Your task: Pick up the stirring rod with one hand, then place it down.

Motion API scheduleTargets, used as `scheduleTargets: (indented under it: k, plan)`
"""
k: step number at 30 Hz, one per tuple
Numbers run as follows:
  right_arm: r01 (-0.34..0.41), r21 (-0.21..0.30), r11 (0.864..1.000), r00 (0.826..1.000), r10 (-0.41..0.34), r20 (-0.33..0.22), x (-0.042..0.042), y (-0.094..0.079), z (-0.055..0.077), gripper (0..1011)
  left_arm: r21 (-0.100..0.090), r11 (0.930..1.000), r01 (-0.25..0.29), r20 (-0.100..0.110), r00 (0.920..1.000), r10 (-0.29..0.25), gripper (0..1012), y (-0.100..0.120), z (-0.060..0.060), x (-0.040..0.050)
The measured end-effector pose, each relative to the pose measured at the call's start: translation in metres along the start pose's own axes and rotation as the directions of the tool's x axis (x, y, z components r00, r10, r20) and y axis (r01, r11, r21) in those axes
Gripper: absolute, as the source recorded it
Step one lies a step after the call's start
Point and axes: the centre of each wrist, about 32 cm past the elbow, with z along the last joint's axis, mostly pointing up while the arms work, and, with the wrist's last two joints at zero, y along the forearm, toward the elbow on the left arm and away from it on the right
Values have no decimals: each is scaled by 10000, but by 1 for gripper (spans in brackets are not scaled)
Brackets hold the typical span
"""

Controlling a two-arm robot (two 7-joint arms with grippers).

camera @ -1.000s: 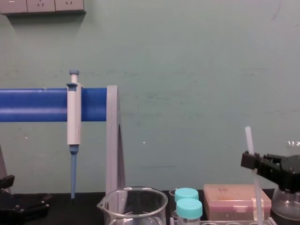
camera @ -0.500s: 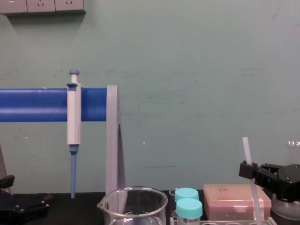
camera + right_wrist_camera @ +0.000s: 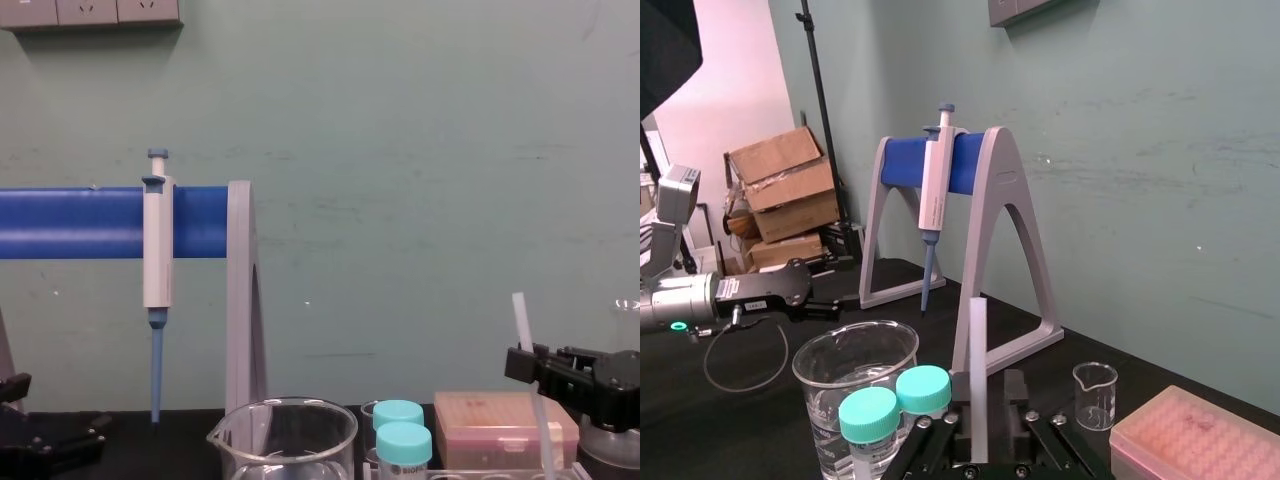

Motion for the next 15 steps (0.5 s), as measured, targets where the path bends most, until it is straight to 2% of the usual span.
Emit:
scheduleTargets:
  k: [2, 3, 10, 11, 15]
  plan:
    - [2, 2, 10000, 10000, -2, 0, 0, -1, 1, 230, 1, 10000, 0, -1, 10000, 0, 1000, 0, 0, 0]
    - [2, 3, 10000, 10000, -2, 1, 1, -1, 1, 296, 0, 10000, 0, -1, 10000, 0, 1000, 0, 0, 0]
    - [2, 7, 10000, 10000, -2, 3, 1, -2, 3, 477, 0, 10000, 0, 0, 10000, 0, 1000, 0, 0, 0]
    - [2, 7, 10000, 10000, -2, 3, 1, -2, 3, 537, 0, 10000, 0, 0, 10000, 0, 1000, 0, 0, 0]
    - [0, 11, 10000, 10000, 0, 3, 1, -2, 4, 659, 0, 10000, 0, 0, 10000, 0, 1000, 0, 0, 0]
